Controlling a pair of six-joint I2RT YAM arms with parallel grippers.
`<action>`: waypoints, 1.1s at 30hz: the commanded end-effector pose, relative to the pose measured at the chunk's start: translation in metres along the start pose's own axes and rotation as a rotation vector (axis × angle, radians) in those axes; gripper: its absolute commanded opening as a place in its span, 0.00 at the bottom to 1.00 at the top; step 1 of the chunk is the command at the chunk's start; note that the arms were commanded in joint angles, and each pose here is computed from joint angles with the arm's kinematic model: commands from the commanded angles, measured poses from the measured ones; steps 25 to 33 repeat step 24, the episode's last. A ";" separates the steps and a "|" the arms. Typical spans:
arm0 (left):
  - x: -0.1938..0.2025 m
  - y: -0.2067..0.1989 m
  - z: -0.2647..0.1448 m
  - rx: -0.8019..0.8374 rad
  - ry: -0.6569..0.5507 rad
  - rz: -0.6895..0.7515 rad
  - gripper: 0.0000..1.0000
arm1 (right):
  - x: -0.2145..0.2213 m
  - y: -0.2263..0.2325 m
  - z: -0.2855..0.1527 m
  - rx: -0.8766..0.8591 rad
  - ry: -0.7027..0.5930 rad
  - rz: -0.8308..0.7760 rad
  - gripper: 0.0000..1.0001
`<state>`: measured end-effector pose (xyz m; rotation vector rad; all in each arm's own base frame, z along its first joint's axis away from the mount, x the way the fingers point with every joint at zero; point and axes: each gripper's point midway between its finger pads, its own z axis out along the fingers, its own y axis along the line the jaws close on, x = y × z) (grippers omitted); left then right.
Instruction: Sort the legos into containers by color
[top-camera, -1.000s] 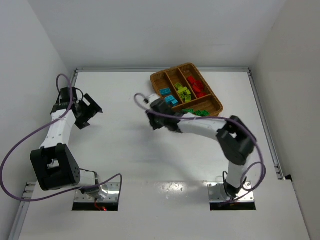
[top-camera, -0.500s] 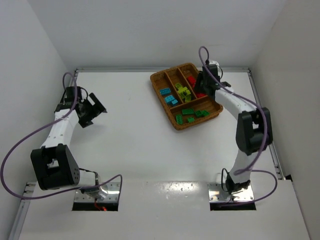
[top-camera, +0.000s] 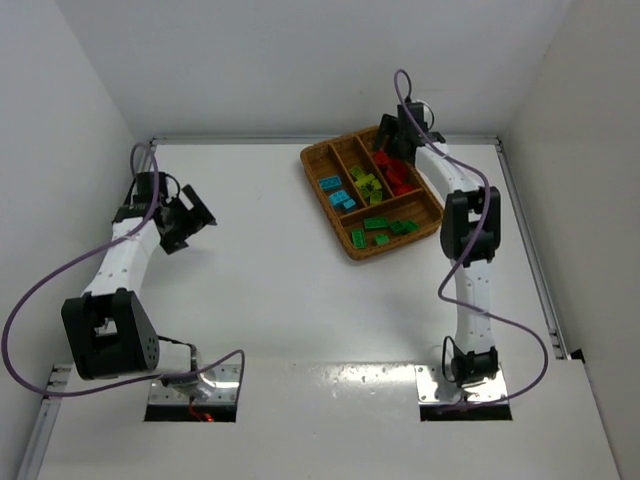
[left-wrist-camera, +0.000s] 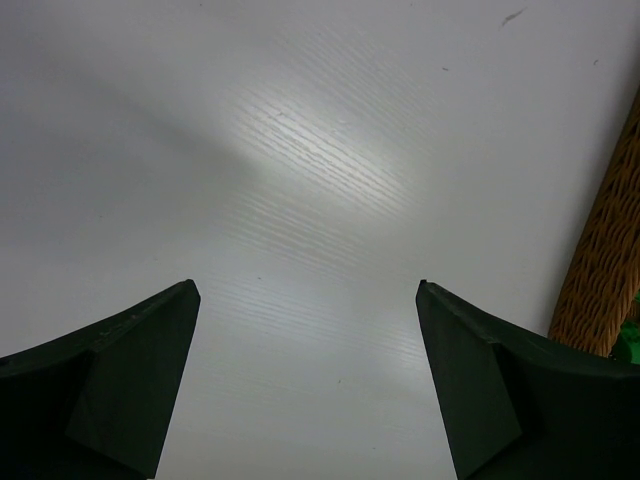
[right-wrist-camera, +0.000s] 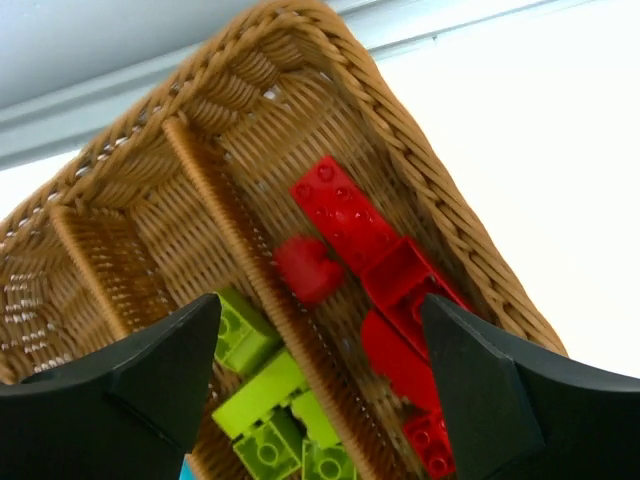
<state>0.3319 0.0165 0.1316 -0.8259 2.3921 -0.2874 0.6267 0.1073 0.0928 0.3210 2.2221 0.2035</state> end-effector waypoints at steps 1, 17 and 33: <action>-0.012 -0.019 -0.013 0.043 -0.046 0.035 0.97 | -0.028 0.008 -0.042 -0.008 -0.074 0.010 0.83; 0.008 -0.057 -0.023 0.125 -0.051 0.175 0.98 | 0.083 -0.133 -0.263 0.392 -0.061 0.063 0.95; 0.021 -0.074 -0.024 0.162 -0.037 0.222 0.98 | 0.135 -0.150 -0.293 0.375 -0.029 0.108 0.92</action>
